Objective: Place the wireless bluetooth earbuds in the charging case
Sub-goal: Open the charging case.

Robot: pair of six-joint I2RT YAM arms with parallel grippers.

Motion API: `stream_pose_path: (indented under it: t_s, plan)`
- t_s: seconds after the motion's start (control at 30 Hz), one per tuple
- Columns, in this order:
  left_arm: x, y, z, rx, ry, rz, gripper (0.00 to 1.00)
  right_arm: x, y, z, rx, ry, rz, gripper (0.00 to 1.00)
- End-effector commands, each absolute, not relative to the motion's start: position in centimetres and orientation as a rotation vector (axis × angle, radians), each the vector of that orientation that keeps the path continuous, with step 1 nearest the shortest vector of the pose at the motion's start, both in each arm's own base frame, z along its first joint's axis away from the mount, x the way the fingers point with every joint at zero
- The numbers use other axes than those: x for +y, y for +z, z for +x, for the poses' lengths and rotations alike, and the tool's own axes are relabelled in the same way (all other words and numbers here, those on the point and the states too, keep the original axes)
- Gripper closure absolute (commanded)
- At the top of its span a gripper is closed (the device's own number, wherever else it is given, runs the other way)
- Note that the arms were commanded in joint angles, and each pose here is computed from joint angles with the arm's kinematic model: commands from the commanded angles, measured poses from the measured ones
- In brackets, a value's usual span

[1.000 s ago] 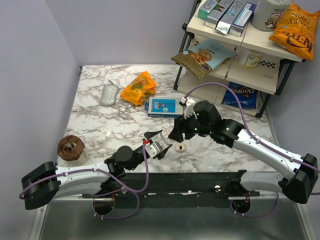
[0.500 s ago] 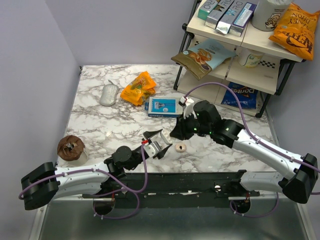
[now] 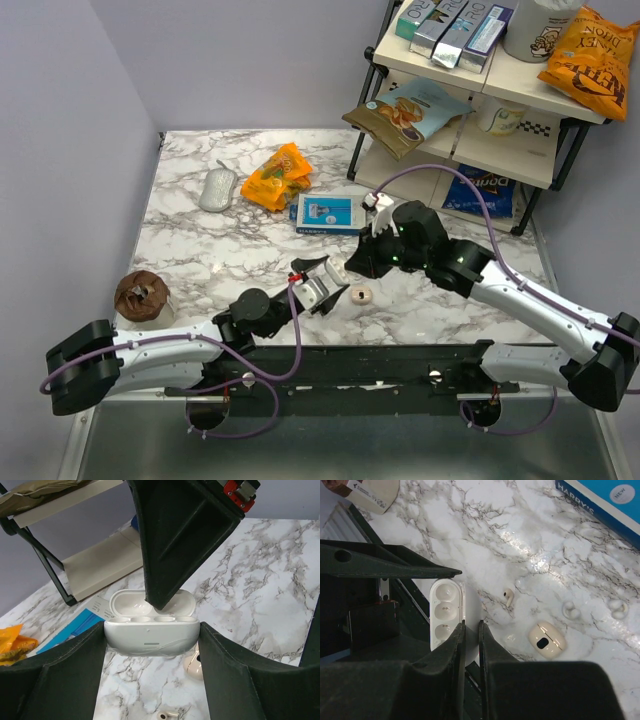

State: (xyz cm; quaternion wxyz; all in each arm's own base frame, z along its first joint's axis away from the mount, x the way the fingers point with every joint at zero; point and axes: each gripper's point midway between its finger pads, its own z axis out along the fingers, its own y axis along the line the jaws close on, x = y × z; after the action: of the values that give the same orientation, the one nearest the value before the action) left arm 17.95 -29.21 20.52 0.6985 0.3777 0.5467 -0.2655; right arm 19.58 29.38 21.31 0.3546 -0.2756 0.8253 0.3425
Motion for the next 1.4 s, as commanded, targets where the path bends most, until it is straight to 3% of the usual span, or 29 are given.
stream_pose_path:
  t_s: [0.0, 0.03, 0.07, 0.47, 0.63, 0.93, 1.37]
  plan:
    - [-29.1, 20.0, 19.0, 1.305, -0.559, 0.792, 0.23, 28.8, 22.7, 19.4, 2.073, 0.876, -0.734, 0.99]
    - [-29.1, 19.9, 19.1, 1.312, -0.559, 0.787, 0.02, 28.7, 22.8, 19.4, 2.066, 0.868, -0.741, 0.99]
    - [-29.2, 19.8, 19.2, 1.321, -0.559, 0.784, 0.01, 28.6, 23.2, 19.4, 2.057, 0.866, -0.740, 0.99]
    - [-28.8, 21.4, 19.2, 1.431, -0.645, 0.702, 0.01, 25.9, 25.6, 20.7, 1.943, 0.689, -0.745, 0.99]
    - [-29.1, 25.1, 17.1, 1.435, -1.054, 0.695, 0.01, 24.0, 27.3, 21.9, 1.752, 0.569, -0.737, 0.99]
    - [-31.0, 26.8, 11.7, 1.327, -1.516, 1.093, 0.01, 24.3, 29.7, 20.1, 1.589, 0.569, -0.944, 0.99]
    - [-33.1, 25.6, 14.0, 1.316, -1.476, 1.156, 0.16, 26.4, 27.9, 17.9, 1.593, 0.626, -1.092, 0.99]
